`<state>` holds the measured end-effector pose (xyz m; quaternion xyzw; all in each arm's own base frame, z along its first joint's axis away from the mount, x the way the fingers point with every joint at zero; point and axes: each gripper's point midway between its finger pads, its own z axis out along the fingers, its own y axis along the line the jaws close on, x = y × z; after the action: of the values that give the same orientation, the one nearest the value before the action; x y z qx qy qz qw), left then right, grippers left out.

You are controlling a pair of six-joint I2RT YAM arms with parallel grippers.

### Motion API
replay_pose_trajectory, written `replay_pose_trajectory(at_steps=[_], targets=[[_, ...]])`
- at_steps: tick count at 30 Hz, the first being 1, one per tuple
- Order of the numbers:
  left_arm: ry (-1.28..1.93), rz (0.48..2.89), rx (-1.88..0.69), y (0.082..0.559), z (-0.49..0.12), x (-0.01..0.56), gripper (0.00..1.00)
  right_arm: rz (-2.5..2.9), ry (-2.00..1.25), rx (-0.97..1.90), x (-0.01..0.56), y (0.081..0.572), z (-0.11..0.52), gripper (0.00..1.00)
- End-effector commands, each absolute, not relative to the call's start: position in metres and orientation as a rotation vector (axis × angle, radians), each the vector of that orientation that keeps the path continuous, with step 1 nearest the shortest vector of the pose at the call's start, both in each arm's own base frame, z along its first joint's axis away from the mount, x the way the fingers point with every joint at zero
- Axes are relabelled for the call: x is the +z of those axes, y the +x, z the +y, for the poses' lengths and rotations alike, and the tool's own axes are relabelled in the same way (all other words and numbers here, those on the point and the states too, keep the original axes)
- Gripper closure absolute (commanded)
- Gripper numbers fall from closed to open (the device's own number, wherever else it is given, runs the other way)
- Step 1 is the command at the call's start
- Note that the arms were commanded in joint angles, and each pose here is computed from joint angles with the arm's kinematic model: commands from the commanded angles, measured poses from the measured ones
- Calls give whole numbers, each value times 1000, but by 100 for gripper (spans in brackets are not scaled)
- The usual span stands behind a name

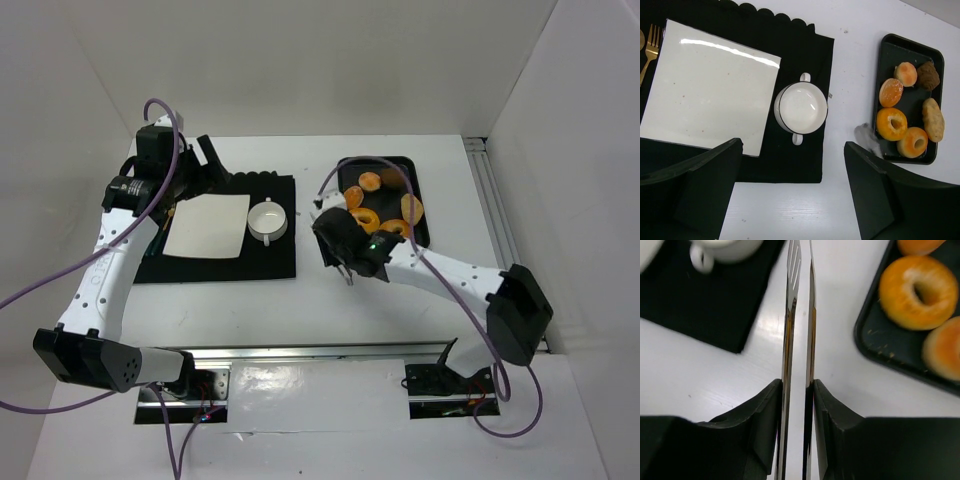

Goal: Place the bread

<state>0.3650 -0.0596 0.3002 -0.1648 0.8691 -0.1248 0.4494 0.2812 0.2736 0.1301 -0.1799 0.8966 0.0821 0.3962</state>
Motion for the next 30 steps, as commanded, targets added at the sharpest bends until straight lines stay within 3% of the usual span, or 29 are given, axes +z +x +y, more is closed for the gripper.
replay_pose_trajectory(at_steps=[1, 8, 15, 26, 30], targets=[[-410, 2097, -338, 365, -60, 318, 5, 2203, -291, 170, 184, 311, 243, 62], [-408, 2086, -329, 360, -55, 322, 5, 2234, 15, 255, 218, 358, 161, 61], [-408, 2085, -318, 358, -51, 321, 5, 2258, 223, 314, 211, 384, 96, 58], [-428, 2089, -305, 355, -44, 319, 5, 2212, 369, 470, 209, 430, 70, 50], [-429, 2089, -305, 355, -44, 319, 5, 2217, 415, 501, 197, 437, 67, 41]])
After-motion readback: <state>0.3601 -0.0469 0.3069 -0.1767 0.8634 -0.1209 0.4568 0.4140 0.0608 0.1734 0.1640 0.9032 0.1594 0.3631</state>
